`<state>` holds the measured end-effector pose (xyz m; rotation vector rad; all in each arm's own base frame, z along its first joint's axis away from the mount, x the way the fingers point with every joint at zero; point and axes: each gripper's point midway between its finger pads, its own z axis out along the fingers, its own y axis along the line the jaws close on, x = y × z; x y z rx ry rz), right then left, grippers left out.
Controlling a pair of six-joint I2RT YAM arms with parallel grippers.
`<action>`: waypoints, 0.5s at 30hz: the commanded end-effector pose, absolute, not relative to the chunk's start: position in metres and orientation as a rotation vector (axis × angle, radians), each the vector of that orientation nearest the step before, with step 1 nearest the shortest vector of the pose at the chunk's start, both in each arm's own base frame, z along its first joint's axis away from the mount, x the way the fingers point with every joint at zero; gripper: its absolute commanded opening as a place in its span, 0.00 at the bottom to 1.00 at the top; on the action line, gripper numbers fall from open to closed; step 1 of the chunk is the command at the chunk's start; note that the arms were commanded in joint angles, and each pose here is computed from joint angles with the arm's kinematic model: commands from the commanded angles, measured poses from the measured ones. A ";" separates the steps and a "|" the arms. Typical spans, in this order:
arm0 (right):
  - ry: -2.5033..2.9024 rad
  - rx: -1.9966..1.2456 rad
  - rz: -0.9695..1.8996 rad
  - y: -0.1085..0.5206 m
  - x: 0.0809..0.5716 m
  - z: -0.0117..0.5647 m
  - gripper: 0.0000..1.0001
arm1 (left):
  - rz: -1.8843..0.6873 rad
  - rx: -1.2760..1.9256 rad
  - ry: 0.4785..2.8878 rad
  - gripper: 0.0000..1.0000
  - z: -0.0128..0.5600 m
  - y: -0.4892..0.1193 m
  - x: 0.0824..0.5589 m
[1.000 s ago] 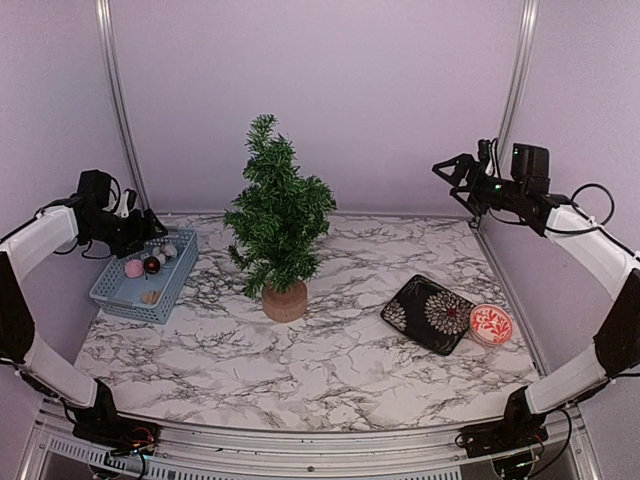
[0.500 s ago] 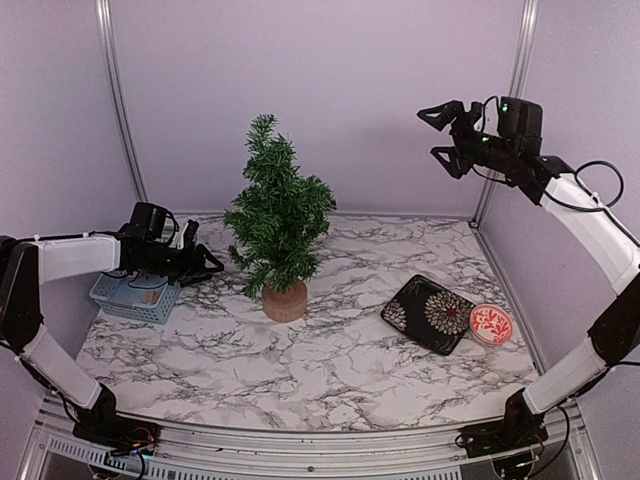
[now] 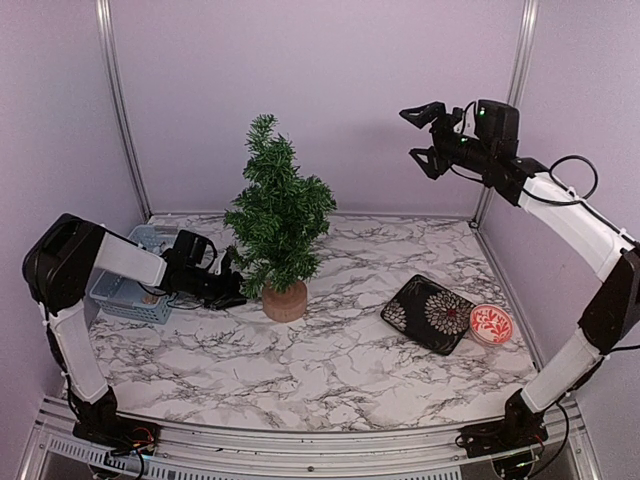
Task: Decorate the small christmas tree
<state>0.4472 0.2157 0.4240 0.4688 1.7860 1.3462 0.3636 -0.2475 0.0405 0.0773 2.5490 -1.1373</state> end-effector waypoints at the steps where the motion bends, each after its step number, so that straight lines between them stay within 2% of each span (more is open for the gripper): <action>1: 1.662 0.409 1.415 0.220 0.438 0.467 0.99 | -1.190 0.143 2.459 0.48 0.051 -0.267 0.387; 15: 1.654 0.404 1.446 0.217 0.460 0.446 0.99 | -1.262 0.190 2.443 0.50 0.039 -0.296 0.416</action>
